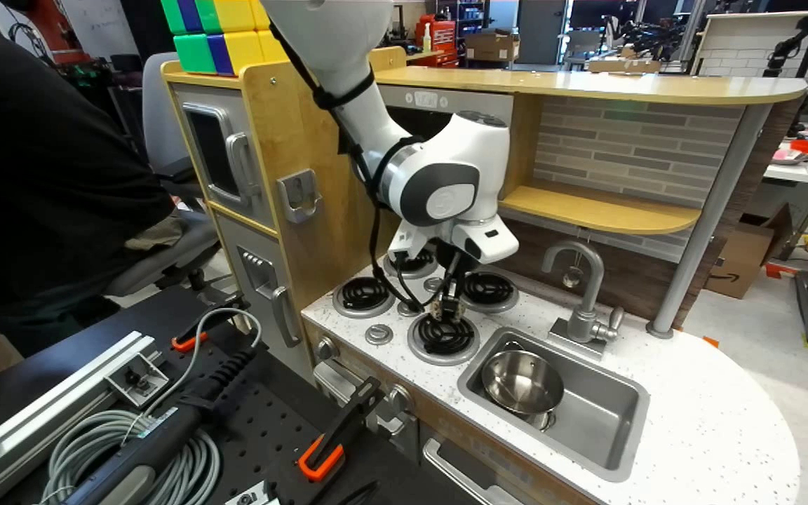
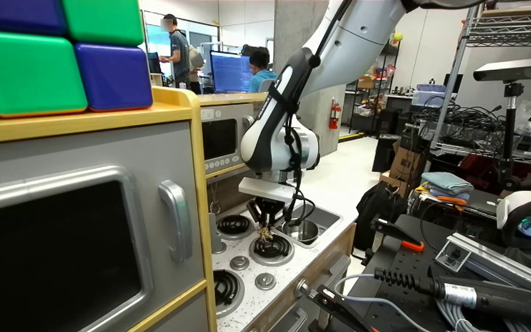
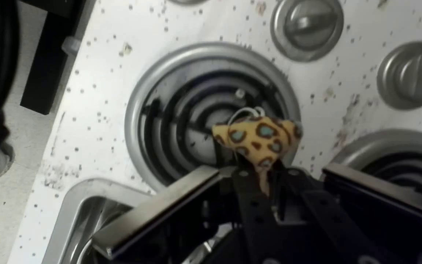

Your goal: Remove the plushie from the stove and put it in the pot in the sink

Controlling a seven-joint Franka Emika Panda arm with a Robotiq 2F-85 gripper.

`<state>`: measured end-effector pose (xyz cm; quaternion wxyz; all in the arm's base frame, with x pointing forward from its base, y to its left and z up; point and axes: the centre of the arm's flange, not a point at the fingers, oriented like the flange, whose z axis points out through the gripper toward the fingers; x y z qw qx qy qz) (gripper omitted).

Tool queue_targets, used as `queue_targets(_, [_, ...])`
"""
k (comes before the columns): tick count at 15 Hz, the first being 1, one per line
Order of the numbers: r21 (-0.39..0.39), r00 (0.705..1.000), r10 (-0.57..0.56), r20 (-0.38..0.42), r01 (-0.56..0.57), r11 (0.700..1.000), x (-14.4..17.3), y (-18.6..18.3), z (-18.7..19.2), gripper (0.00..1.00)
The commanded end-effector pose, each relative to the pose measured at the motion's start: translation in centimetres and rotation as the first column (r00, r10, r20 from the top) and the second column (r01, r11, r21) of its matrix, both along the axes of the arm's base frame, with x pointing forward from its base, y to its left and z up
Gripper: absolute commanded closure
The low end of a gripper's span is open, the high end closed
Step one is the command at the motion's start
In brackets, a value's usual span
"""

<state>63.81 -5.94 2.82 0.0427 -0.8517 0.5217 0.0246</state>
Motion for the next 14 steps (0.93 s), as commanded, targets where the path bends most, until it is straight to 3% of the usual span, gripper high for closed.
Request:
queue_targets(1, [-0.036,0.990,-0.144,0.002,0.144,0.989,1.9,-5.2,-2.4,0.97])
queue_targets(4, [-0.080,0.970,-0.244,-0.011,0.242,0.967,2.2,-8.6,-4.4,0.97])
queue_targets(8, [-0.105,0.950,-0.311,-0.014,0.308,0.945,2.4,-9.5,-5.7,0.97])
queue_targets(9, [-0.108,0.946,-0.323,-0.028,0.318,0.942,2.5,-9.6,-5.8,0.63])
queue_targets(11, [-0.107,0.940,-0.340,-0.040,0.334,0.936,2.6,-9.5,-5.8,0.56])
queue_targets(14, [-0.092,0.934,-0.353,-0.049,0.348,0.933,2.5,-9.1,-5.3,0.34])
